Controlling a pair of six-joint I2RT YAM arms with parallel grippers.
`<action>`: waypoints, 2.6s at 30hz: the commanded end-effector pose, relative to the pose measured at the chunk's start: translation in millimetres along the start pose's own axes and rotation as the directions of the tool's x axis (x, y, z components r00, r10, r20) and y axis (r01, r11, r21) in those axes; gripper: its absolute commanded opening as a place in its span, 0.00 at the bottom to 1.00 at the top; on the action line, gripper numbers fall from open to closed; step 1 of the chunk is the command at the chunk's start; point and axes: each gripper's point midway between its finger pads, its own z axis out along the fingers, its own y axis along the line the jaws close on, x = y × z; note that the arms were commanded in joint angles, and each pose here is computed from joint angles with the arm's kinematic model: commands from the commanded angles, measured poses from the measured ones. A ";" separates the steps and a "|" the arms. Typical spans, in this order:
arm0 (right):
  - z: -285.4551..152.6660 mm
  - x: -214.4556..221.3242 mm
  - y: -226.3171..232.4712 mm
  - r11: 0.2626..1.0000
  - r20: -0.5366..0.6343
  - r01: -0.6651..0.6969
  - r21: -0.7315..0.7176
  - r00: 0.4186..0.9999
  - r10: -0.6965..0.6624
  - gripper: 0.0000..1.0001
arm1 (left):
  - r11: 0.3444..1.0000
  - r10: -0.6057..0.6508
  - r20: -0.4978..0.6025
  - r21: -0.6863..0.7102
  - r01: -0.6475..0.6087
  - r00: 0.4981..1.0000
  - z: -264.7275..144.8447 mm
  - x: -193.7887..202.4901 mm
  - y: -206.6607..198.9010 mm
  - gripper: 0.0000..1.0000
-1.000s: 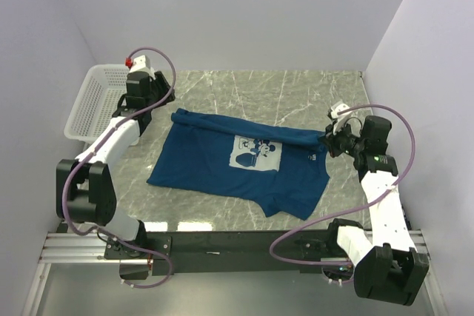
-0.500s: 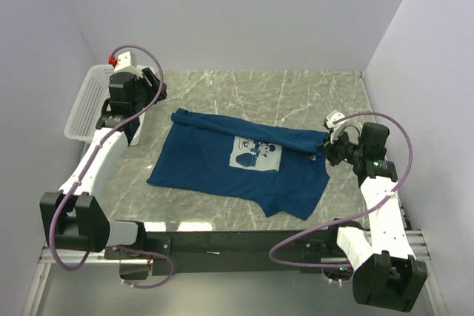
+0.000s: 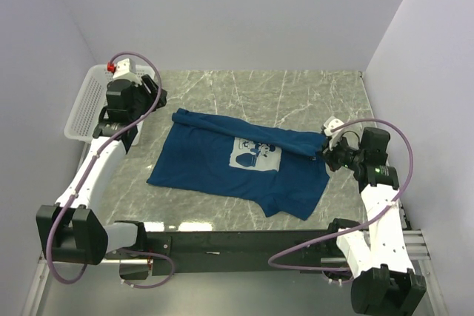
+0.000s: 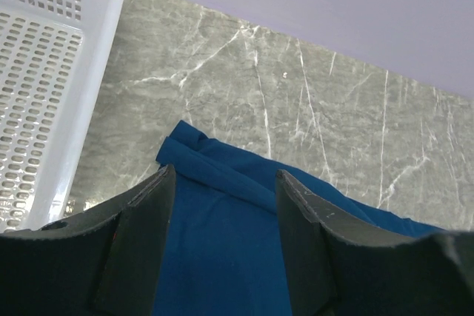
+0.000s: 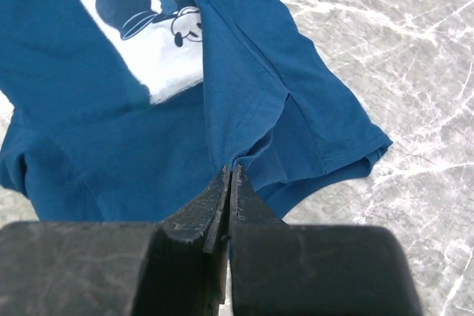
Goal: Fold and stack the t-shirts
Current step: Fold the tshirt
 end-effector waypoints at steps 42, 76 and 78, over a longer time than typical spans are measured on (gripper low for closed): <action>136.3 81.6 -26.3 0.873 -0.528 -0.486 -0.027 0.749 0.401 0.66 | 0.992 0.006 -0.075 0.129 0.004 0.997 -136.2 66.3 1.8 0.65; 84.6 35.5 143.2 0.765 -0.487 -0.223 -0.604 0.863 -0.133 0.62 | 0.990 0.007 -0.067 0.138 0.002 0.998 -136.3 67.9 1.7 0.65; 85.6 29.4 132.7 0.794 -0.480 -0.204 -0.573 0.868 -0.124 0.69 | 0.990 0.007 -0.068 0.142 0.002 0.998 -136.1 67.8 0.8 0.66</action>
